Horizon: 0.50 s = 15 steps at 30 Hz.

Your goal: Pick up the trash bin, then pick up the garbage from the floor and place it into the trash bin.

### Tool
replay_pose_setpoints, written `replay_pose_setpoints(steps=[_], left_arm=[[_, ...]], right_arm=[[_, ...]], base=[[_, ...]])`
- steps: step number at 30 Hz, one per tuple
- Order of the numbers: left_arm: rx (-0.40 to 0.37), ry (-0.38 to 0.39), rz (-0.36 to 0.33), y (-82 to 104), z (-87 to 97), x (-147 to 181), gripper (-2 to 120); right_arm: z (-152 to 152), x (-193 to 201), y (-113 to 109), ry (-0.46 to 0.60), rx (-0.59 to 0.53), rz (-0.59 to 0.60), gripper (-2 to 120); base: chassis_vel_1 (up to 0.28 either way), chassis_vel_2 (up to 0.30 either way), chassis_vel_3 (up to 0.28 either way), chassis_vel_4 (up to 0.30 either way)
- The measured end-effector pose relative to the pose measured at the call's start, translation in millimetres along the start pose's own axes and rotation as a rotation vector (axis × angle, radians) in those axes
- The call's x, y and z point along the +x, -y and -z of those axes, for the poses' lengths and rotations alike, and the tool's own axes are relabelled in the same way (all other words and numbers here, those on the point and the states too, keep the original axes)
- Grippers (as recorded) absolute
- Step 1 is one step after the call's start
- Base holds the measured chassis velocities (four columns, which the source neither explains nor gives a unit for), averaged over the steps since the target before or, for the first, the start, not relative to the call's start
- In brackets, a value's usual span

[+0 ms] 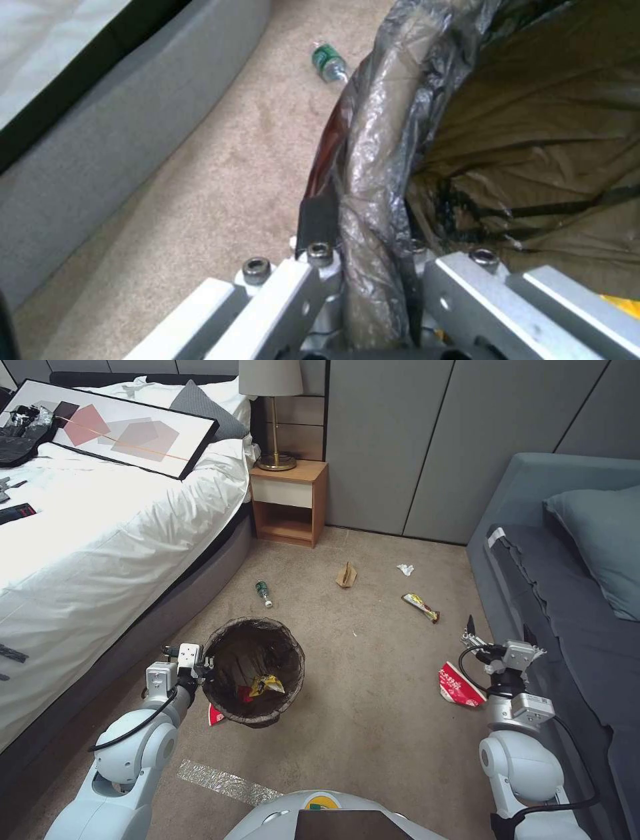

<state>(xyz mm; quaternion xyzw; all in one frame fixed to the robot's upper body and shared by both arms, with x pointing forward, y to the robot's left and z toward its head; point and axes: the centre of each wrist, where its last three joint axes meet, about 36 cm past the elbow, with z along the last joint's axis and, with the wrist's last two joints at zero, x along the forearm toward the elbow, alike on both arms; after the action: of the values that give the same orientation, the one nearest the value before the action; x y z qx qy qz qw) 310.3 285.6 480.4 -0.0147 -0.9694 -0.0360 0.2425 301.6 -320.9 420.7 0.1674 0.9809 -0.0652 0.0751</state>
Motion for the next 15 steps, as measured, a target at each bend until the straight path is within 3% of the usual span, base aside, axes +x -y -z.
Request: replay_pose_setpoints(steps=[15], left_arm=[[-0.008, -0.001, 0.005, -0.4, 0.0, 0.2, 0]], right_arm=[[-2.2, -1.4, -7.8, -0.006, -0.012, 0.002, 100]], base=[[-0.049, -0.049, -0.049, -0.045]])
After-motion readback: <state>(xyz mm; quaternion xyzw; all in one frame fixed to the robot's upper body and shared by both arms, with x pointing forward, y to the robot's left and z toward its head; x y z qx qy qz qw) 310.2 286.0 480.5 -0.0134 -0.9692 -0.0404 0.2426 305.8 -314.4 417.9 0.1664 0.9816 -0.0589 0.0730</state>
